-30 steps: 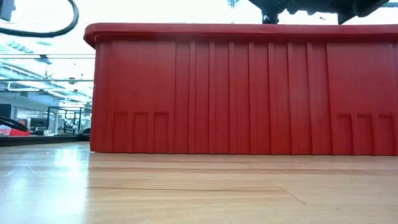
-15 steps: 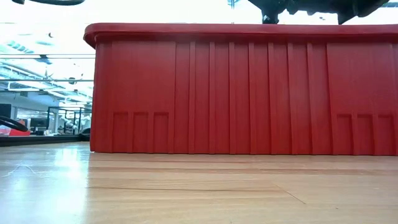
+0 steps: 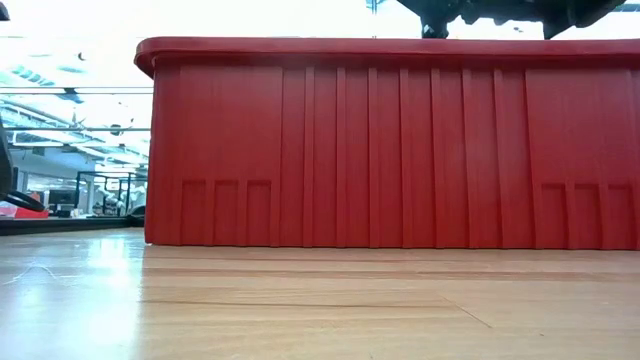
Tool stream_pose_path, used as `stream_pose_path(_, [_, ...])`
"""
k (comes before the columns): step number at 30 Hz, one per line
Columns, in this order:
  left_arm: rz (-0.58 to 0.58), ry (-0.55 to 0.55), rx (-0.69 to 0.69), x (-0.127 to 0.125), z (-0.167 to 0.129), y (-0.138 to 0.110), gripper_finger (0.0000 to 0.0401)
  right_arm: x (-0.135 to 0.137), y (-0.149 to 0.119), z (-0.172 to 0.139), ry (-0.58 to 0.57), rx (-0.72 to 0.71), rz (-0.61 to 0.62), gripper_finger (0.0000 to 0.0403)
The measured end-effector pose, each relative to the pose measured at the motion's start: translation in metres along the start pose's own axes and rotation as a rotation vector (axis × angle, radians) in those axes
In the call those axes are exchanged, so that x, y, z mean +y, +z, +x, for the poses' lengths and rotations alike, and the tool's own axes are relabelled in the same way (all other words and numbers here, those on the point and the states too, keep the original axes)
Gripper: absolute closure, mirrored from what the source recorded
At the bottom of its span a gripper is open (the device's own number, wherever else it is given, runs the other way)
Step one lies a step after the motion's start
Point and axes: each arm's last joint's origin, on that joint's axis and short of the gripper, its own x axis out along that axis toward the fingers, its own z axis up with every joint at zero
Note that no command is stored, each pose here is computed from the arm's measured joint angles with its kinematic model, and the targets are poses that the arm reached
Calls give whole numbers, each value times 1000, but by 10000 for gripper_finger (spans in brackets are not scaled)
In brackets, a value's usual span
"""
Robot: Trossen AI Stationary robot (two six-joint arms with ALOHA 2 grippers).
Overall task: Pick and place slides into bin
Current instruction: Put the black slide into the red basket
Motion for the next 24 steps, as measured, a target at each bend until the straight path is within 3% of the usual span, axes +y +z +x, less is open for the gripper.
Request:
stream_pose_path(4, [5, 19, -38, 4, -16, 5, 400, 0, 0, 0, -5, 0, 0, 261])
stream_pose_path(16, [148, -70, -393, 12, -87, 38, 400, -1, -1, 0, -50, 7, 2, 261])
stream_pose_path(24, [213, -84, -456, 22, -109, 57, 401, -1, -1, 0, -49, 11, 3, 261])
